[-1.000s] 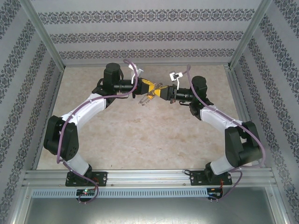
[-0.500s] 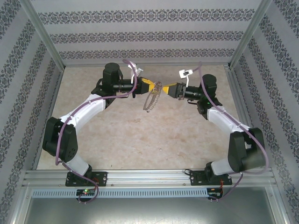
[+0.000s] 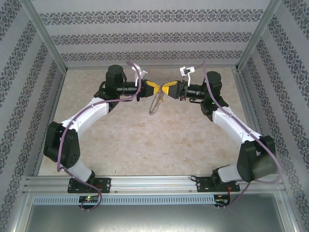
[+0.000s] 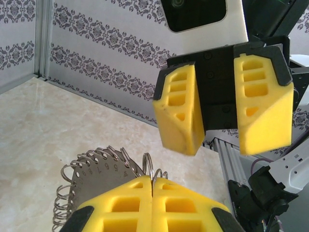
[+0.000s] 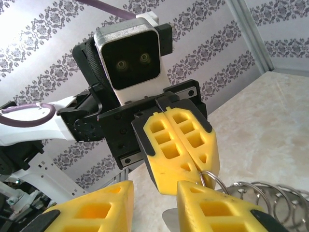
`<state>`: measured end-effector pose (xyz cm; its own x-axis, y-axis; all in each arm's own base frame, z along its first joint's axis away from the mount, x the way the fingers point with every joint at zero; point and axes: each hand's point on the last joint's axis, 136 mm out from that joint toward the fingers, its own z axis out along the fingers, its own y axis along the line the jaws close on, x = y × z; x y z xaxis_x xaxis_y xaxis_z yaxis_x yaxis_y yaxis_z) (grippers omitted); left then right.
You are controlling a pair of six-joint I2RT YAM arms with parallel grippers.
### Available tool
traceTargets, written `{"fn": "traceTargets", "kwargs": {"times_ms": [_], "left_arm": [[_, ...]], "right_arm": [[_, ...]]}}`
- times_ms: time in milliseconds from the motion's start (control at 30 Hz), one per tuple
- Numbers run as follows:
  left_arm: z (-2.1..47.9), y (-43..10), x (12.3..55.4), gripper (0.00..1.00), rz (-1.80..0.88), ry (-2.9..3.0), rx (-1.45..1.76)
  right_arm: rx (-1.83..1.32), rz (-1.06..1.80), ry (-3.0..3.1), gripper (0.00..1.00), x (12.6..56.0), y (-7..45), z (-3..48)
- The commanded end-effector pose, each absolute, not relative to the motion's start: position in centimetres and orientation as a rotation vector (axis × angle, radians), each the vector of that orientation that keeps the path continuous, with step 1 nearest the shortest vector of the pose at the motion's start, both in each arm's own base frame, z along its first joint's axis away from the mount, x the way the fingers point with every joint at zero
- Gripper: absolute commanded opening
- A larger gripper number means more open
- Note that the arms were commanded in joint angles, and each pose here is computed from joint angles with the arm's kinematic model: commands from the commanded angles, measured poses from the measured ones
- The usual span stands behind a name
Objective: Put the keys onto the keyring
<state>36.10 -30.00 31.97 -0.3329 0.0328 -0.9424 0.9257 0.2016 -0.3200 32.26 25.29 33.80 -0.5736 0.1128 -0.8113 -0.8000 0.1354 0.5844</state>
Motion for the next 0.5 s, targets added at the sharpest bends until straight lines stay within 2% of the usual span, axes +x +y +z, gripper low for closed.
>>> {"fn": "traceTargets", "kwargs": {"times_ms": [0,467], "left_arm": [[35.1,-30.1,34.8,0.0,-1.258,1.476,0.982],[35.1,-30.1,34.7,0.0,-1.258,1.472,0.987]], "right_arm": [[-0.698,1.526,1.651,0.3,32.8,25.9,33.8],[-0.659,1.511,1.689,0.32,33.6,25.8,32.0]]}}
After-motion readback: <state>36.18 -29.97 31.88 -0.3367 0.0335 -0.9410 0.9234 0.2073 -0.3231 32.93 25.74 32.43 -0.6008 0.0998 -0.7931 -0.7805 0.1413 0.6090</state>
